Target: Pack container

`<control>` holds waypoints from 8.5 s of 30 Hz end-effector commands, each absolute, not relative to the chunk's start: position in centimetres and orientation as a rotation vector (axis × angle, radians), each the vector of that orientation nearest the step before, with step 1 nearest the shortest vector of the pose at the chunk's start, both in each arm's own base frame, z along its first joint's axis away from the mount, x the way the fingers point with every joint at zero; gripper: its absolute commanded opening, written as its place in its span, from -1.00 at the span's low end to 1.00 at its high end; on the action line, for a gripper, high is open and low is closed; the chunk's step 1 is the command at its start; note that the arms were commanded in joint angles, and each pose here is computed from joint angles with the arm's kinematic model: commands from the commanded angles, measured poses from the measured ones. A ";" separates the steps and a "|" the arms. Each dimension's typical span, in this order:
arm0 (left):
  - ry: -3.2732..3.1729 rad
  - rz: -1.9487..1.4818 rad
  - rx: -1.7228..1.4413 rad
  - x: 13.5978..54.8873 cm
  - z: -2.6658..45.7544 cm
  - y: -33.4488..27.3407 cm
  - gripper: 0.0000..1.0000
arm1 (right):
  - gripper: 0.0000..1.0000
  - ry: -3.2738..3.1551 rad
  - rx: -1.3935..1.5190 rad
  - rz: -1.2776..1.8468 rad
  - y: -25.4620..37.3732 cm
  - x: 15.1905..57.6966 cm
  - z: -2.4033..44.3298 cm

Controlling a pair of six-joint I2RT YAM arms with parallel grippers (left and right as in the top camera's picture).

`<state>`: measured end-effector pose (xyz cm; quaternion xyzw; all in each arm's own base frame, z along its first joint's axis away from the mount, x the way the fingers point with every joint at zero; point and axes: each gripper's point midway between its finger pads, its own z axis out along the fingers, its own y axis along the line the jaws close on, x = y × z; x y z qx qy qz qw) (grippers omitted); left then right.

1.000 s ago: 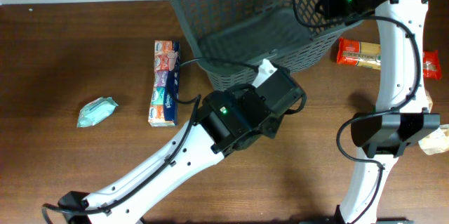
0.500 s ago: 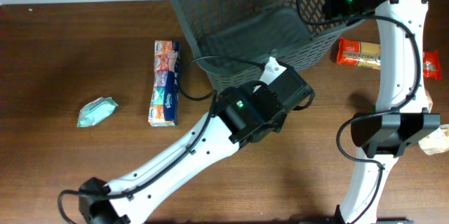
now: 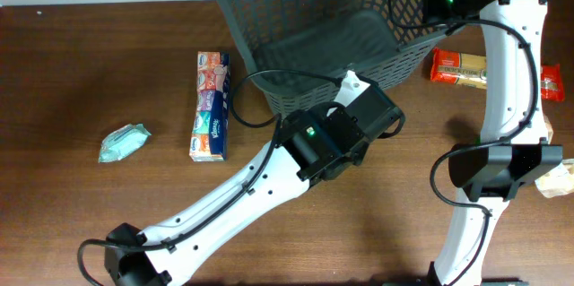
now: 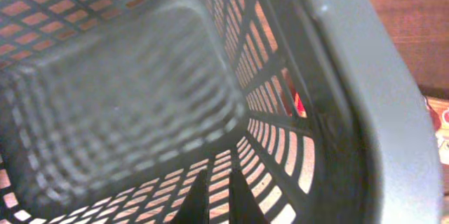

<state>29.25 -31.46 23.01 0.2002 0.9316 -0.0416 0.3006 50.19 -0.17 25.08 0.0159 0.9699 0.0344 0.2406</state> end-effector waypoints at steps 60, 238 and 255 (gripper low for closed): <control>2.489 0.050 0.056 39.7 23.2 -19.2 -0.96 | -0.92 2.798 -0.108 -0.043 5.1 46.8 23.4; 2.268 0.400 -0.090 29.2 35.9 -4.8 0.99 | 0.69 2.426 0.116 0.522 -4.3 56.4 24.1; 2.225 0.440 -0.120 29.5 36.6 -4.2 0.99 | 0.97 2.330 0.371 0.421 -13.0 49.6 32.8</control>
